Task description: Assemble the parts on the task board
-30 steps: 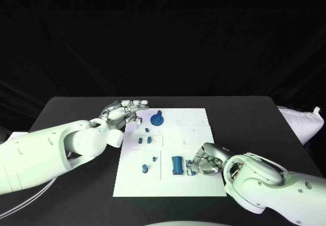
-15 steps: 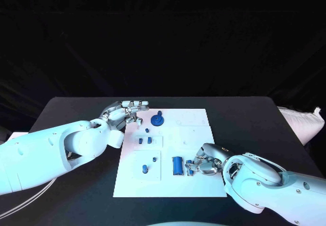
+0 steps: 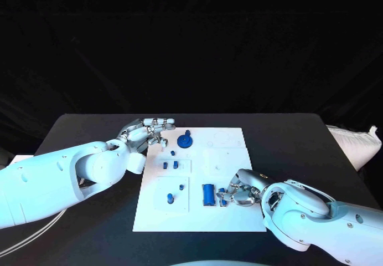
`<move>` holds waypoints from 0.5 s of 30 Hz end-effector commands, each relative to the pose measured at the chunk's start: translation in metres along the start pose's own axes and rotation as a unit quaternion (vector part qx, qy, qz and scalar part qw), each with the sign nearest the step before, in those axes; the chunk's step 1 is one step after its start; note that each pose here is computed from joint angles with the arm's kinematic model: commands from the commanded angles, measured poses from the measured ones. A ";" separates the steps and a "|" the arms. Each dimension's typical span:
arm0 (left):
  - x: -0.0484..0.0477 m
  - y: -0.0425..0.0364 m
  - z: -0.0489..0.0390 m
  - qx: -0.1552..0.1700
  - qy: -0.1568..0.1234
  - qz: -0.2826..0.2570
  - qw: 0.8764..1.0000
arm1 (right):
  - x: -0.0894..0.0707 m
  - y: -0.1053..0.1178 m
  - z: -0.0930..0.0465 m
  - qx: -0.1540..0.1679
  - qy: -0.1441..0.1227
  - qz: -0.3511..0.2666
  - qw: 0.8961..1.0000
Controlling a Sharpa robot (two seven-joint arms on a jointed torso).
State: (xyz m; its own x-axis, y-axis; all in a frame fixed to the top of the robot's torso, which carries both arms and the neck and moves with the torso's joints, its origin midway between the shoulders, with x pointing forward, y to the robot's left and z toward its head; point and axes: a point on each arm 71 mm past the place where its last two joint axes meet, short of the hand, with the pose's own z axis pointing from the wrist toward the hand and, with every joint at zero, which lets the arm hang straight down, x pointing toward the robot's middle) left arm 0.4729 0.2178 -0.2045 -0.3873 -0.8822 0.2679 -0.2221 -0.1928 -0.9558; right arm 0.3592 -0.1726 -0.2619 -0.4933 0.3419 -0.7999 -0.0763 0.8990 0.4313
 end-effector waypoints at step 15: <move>0.0024 -0.0006 0.0002 0.003 0.011 -0.001 1.000 | -0.003 -0.002 -0.003 -0.006 -0.015 -0.004 1.000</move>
State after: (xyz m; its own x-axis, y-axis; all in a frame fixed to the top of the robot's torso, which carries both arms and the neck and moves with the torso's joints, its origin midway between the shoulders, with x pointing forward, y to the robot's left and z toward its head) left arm 0.4730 0.2178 -0.2045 -0.3876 -0.8822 0.2674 -0.2222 -0.1921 -0.9559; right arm 0.3584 -0.1766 -0.2610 -0.4843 0.3422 -0.8052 -0.0754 0.9006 0.4280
